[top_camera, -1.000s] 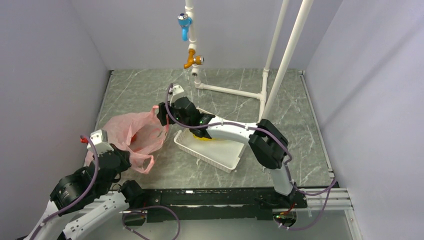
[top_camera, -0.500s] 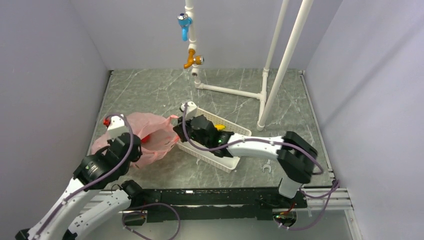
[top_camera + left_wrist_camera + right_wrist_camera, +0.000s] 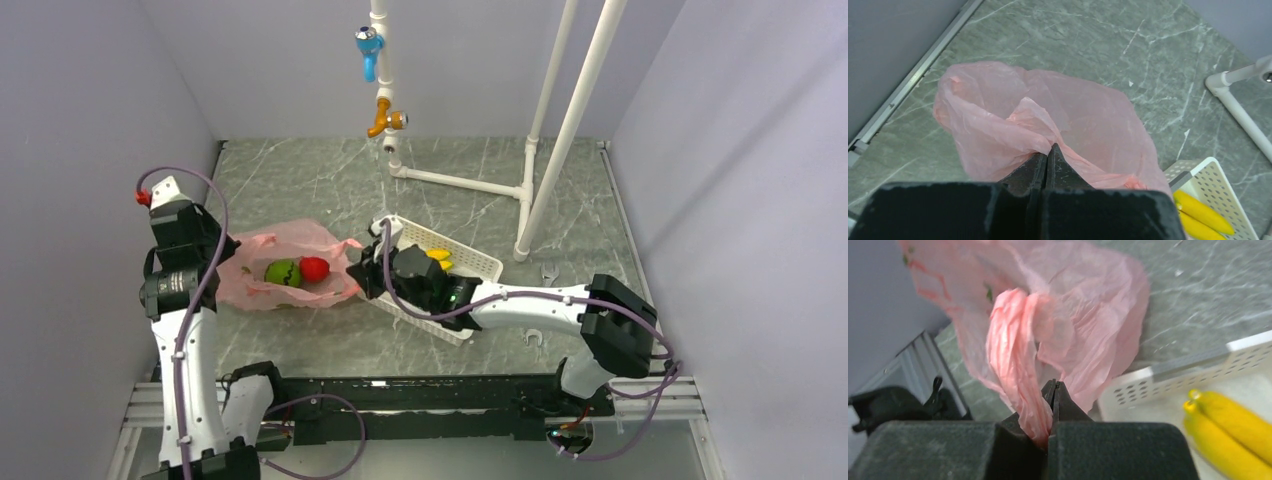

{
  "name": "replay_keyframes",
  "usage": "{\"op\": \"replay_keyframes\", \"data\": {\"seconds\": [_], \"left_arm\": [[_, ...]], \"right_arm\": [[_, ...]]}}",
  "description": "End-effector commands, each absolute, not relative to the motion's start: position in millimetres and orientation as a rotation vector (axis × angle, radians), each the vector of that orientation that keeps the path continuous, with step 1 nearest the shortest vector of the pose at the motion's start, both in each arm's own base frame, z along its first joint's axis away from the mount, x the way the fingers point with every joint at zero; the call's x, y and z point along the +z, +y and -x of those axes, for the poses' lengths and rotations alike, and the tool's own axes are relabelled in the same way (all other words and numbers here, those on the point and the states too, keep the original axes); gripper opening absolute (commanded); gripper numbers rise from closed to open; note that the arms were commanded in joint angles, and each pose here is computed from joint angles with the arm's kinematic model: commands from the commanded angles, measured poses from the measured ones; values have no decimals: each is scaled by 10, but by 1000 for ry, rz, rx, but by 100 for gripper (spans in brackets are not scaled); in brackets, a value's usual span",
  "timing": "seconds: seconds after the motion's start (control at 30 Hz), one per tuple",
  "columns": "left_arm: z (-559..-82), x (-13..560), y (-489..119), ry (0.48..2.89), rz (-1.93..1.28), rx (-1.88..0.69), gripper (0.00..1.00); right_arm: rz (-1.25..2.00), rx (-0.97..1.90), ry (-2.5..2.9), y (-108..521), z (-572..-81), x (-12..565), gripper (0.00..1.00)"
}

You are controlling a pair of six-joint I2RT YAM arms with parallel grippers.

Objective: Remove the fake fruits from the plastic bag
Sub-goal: Adjust the plastic bag at the center of the board, then take out the fake fruit from the plastic bag.

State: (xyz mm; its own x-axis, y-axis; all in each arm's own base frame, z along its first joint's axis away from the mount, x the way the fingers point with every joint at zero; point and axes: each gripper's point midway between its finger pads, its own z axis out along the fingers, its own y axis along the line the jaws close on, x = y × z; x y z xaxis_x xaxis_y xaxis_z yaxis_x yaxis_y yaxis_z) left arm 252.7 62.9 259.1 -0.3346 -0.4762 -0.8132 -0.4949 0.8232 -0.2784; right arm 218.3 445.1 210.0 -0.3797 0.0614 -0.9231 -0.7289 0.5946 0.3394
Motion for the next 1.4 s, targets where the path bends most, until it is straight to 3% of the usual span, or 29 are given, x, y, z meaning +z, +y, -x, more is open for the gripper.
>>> {"op": "replay_keyframes", "data": {"seconds": [0.0, 0.2, 0.27, 0.33, 0.4, 0.57, 0.73, 0.8, 0.93, 1.1, 1.27, 1.37], "left_arm": [[-2595, 2805, 555, 1893, 633, -112, 0], [-2469, 2713, 359, 1890, 595, -228, 0], [-2402, 2656, 292, 1885, 586, -255, 0], [-2322, 2621, 311, 1886, 590, -223, 0], [-2246, 2629, 356, 1889, 594, -174, 0], [-2095, 2699, 269, 1872, 519, -169, 0], [-2045, 2734, 157, 1830, 496, -226, 0], [-2039, 2733, 137, 1829, 495, -238, 0], [-2009, 2727, 196, 1824, 505, -195, 0], [-2025, 2661, 214, 1833, 514, -190, 0], [-2067, 2593, 225, 1842, 513, -192, 0], [-2073, 2582, 247, 1843, 519, -180, 0]], "right_arm": [[628, 981, 1807, 4469, -1843, 1956, 0], [711, 942, 1909, 4354, -1710, 1911, 9], [706, 894, 1947, 4332, -1759, 1964, 18], [738, 887, 1976, 4322, -1730, 2013, 43], [754, 912, 1969, 4272, -1663, 2166, 57], [710, 797, 1936, 3870, -1726, 2733, 76], [668, 778, 1816, 3706, -1795, 3417, 81], [695, 836, 1768, 3849, -1768, 3564, 81], [806, 1010, 1726, 4428, -1659, 3440, 62], [873, 1011, 1757, 5068, -1776, 2909, 15], [964, 897, 1747, 5418, -1928, 2395, 0], [986, 751, 1745, 5463, -2114, 2035, 0]]}}
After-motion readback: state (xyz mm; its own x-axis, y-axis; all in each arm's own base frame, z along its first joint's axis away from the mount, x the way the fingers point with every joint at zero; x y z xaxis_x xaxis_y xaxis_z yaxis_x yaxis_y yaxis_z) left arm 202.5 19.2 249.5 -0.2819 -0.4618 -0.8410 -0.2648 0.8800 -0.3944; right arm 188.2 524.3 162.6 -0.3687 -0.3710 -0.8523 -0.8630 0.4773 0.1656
